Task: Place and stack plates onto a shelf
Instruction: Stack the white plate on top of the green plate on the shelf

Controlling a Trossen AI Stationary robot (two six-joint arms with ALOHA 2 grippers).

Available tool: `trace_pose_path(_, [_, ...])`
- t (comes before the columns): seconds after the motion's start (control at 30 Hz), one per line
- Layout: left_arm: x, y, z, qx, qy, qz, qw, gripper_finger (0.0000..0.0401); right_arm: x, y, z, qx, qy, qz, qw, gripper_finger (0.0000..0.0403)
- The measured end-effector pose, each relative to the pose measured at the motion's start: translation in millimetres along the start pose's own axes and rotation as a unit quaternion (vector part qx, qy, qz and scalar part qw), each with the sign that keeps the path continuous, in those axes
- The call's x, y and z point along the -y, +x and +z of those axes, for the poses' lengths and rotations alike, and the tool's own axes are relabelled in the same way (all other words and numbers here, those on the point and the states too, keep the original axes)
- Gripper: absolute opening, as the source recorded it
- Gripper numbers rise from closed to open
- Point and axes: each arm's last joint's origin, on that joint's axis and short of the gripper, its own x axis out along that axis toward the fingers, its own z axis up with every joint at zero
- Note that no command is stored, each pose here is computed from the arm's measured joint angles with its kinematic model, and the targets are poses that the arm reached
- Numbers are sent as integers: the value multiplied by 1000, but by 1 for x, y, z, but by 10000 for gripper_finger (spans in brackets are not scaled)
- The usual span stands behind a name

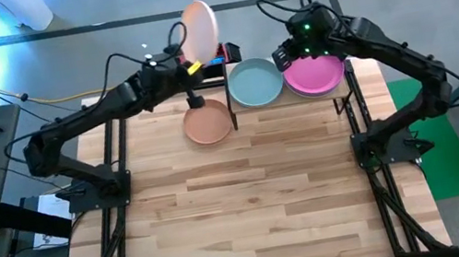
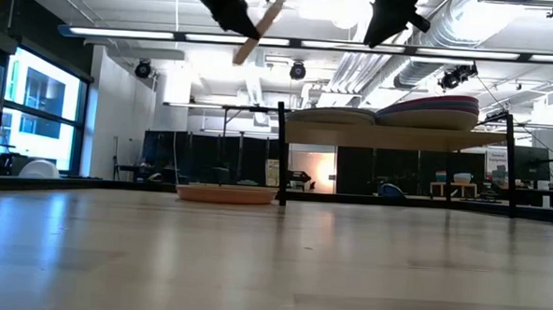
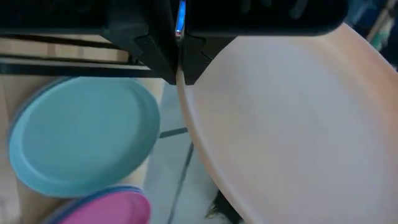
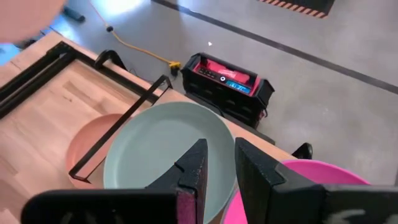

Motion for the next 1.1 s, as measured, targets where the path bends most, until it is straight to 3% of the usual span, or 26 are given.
trace_pose_path(0.33, [29,40,7,25,82,-21,996,1,0,-2,0,1,16,2,1000,59])
trace_pose_path(0.57, [55,50,8,9,116,-64,991,1,-1,-3,4,24,25,15,999,62])
trace_pose_path(0.87, [74,42,3,-74,167,-77,980,1,-6,-2,12,51,31,58,997,106])
trace_pose_path(1.1, [86,33,-9,-148,209,-119,959,1,-15,7,19,78,54,88,992,123])
